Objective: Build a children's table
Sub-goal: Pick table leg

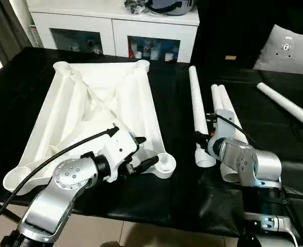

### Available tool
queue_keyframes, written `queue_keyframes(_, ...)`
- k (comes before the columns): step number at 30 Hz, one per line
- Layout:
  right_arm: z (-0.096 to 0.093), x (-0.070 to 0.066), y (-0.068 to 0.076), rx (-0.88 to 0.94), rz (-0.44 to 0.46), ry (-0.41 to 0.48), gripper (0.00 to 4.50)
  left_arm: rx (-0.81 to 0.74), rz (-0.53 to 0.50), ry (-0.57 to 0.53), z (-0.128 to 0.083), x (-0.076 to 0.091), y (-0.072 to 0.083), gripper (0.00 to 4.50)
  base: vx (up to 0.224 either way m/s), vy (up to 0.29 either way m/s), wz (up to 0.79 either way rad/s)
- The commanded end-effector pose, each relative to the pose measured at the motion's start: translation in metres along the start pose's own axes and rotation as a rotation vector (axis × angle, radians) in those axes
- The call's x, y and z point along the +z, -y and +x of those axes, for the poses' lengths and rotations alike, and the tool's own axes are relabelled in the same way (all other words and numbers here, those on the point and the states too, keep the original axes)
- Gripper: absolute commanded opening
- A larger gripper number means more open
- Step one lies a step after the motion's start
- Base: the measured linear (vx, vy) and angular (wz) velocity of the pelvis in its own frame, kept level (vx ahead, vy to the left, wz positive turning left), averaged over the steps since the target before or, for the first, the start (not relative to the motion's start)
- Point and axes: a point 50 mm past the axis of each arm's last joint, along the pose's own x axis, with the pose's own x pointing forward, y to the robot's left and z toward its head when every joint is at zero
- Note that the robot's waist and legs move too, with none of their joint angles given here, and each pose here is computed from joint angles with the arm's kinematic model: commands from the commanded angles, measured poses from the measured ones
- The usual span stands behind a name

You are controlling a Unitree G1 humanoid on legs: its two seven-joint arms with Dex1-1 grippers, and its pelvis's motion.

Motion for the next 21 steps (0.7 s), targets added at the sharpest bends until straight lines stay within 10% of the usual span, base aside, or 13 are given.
queue_keyframes(1,-0.002,0.001,0.0,-0.003,-0.01,0.022,1.91,0.018,0.012,0.007,0.001,0.002,-0.002,3.17,0.0,0.0,0.0)
queue_keyframes(21,-0.005,0.002,-0.007,0.046,-0.061,0.149,1.91,0.19,0.034,-0.016,0.005,-0.002,-0.016,3.17,0.0,0.0,0.0)
